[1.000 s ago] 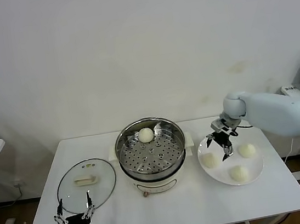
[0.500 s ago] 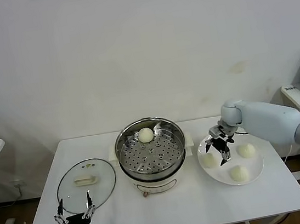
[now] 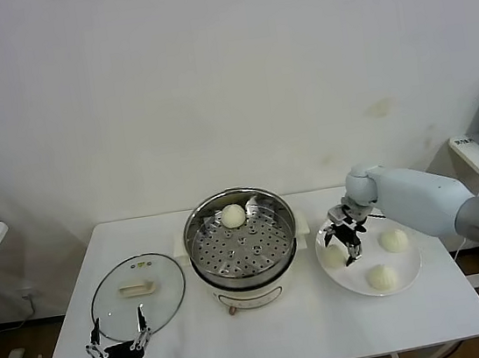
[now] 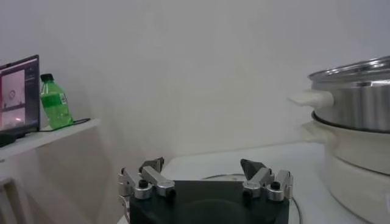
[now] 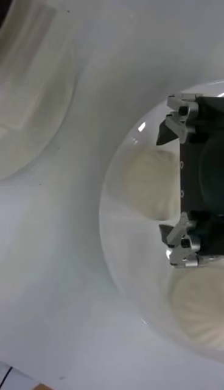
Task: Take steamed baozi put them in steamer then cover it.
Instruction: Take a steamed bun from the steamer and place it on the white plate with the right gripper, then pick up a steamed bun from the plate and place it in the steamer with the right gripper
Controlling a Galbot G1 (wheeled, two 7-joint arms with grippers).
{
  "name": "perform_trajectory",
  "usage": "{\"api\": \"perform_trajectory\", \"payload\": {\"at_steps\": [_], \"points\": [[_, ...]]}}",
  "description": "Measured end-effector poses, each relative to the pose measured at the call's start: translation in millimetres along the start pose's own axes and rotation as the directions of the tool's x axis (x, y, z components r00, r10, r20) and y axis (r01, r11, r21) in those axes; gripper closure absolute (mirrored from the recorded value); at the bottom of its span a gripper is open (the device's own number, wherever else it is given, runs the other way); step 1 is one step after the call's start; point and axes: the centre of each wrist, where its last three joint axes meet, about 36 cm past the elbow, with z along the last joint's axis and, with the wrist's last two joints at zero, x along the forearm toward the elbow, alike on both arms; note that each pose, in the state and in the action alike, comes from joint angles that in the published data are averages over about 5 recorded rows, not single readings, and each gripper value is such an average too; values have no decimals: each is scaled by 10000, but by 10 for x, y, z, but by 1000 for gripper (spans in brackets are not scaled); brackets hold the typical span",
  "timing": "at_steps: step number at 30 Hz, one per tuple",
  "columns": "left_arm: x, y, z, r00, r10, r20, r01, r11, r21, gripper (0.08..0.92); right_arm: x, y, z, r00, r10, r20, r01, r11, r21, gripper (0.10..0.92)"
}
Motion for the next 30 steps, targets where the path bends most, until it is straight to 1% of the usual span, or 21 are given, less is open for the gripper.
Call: {"api": "perform_trajectory", "payload": {"at_steps": [4, 7, 10, 15, 20, 25, 30], "points": [[1, -7, -2, 10000, 4, 0, -4, 10000, 13, 177, 2, 27, 21, 10000, -4, 7, 4, 10000, -66, 480], [2, -15, -8, 10000, 16, 16, -16, 10000, 24, 177, 6, 42, 33, 10000, 4, 25, -4, 9999, -101, 540], [2, -20, -16, 10000, 21, 33, -21, 10000, 29, 177, 11, 48, 36, 10000, 27, 75, -26, 9999, -138, 576], [5, -19, -19, 10000, 20, 34, -20, 10000, 24, 177, 54, 43, 29, 9998, 114, 156, -112, 9998, -143, 589], [2, -18, -25, 10000, 17, 28, -17, 10000, 17, 177, 214, 19, 74, 9994, 314, 136, -311, 9993, -229, 585], [-16, -27, -37, 10000, 45, 55, -45, 10000, 21, 177, 520, -78, 96, 9978, 670, -16, -670, 9974, -274, 581], [-32, -56, -43, 9999, 113, 90, -113, 9999, 46, 177, 977, -242, 10, 9921, 1246, -173, -1248, 9921, -131, 581]]}}
